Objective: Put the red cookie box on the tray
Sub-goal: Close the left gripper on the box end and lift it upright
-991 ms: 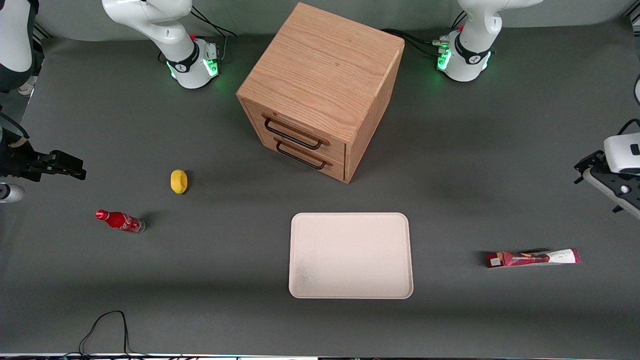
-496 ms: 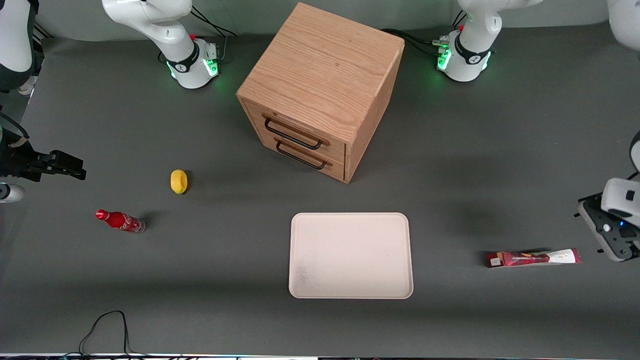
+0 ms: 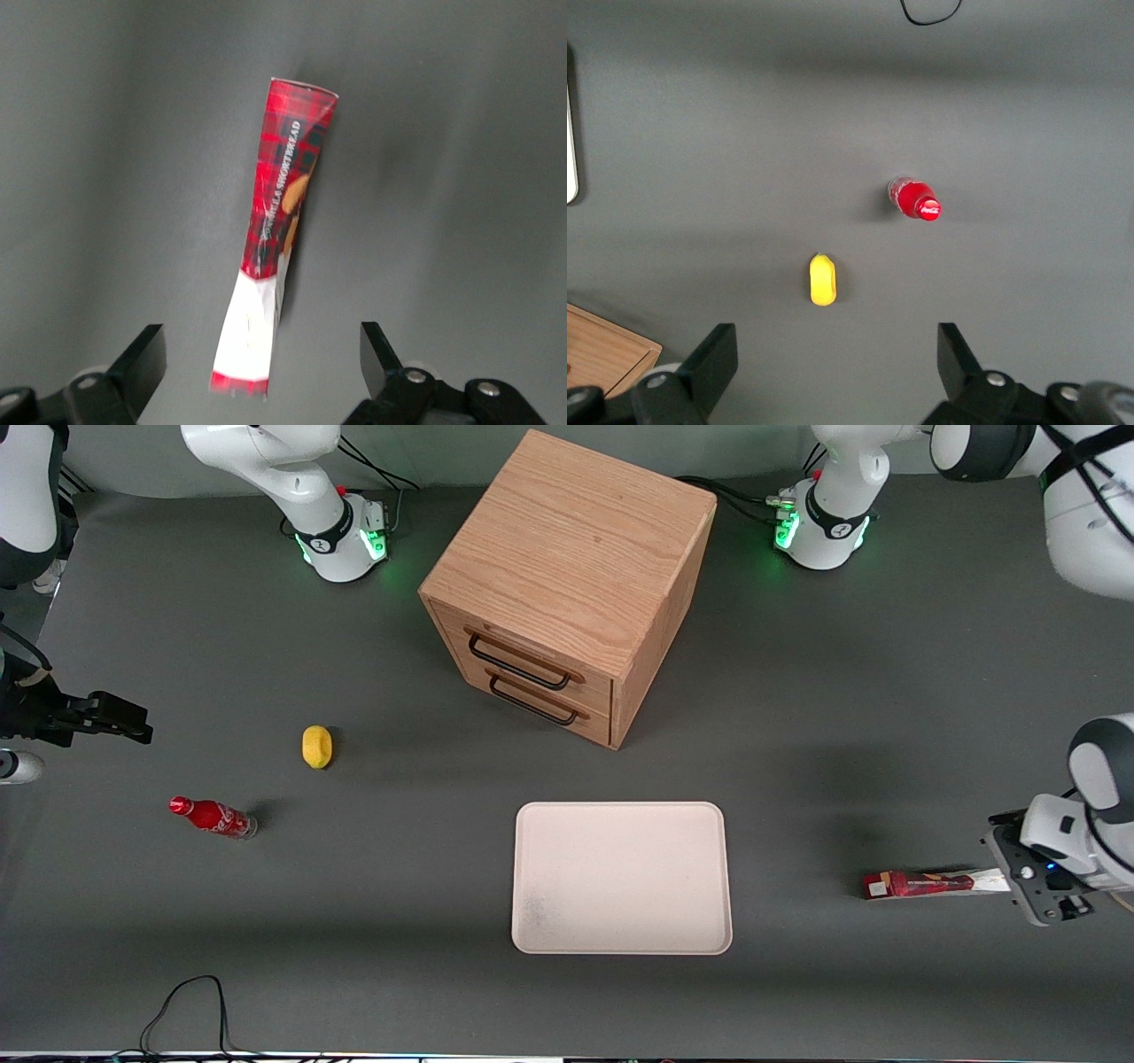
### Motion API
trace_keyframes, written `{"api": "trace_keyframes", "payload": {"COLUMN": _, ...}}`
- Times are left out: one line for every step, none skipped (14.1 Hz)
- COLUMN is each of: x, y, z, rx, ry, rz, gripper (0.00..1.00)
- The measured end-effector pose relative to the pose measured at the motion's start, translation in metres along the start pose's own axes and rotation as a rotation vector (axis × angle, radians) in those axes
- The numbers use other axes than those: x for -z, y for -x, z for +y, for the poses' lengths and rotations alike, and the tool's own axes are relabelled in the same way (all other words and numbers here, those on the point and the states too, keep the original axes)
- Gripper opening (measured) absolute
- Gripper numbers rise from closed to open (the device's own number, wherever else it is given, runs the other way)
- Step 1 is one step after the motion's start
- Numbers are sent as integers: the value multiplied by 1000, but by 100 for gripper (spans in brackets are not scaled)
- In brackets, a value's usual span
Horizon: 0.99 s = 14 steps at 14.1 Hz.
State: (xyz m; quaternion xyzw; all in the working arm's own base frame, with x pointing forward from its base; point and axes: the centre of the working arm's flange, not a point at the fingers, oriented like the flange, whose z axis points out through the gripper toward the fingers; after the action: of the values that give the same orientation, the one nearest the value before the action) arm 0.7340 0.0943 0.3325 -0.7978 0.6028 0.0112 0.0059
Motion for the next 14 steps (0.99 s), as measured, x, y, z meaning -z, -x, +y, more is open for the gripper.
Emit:
{"api": "trace_keyframes", "payload": {"x": -11, "y": -2, "z": -1, "rx": -1, "ry": 8, "rz": 8, "gripper": 97}}
{"api": "trace_keyframes", "payload": {"x": -21, "y": -3, "z": -2, "rx": 1, "ry": 13, "rz": 17, "gripper": 97}}
{"api": "trace_keyframes", "payload": {"x": -29, "y": -4, "z": -3, "rx": 1, "ry": 17, "rz": 23, "gripper": 97}}
{"api": "trace_keyframes", "payload": {"x": -35, "y": -4, "z": -4, "rx": 0, "ry": 15, "rz": 27, "gripper": 97}}
{"api": "trace_keyframes", "payload": {"x": -41, "y": -4, "z": -5, "rx": -1, "ry": 11, "rz": 29, "gripper": 97}}
{"api": "trace_keyframes", "payload": {"x": -46, "y": -5, "z": -7, "rx": -2, "ry": -1, "rz": 31, "gripper": 97}}
{"api": "trace_keyframes", "payload": {"x": -51, "y": -5, "z": -9, "rx": -2, "ry": -16, "rz": 32, "gripper": 97}}
{"api": "trace_keyframes", "payload": {"x": -57, "y": -5, "z": -10, "rx": -1, "ry": -30, "rz": 34, "gripper": 97}}
{"api": "trace_keyframes", "payload": {"x": -64, "y": -5, "z": -11, "rx": 0, "ry": -37, "rz": 37, "gripper": 97}}
{"api": "trace_keyframes", "payload": {"x": -71, "y": -5, "z": -11, "rx": 3, "ry": -35, "rz": 40, "gripper": 97}}
{"api": "trace_keyframes", "payload": {"x": -76, "y": -5, "z": -10, "rx": 7, "ry": -27, "rz": 44, "gripper": 97}}
{"api": "trace_keyframes", "payload": {"x": -81, "y": -5, "z": -8, "rx": 13, "ry": -18, "rz": 51, "gripper": 97}}
{"api": "trace_keyframes", "payload": {"x": -85, "y": -4, "z": -6, "rx": 20, "ry": -9, "rz": 58, "gripper": 94}}
{"api": "trace_keyframes", "payload": {"x": -88, "y": -4, "z": -4, "rx": 25, "ry": 0, "rz": 63, "gripper": 93}}
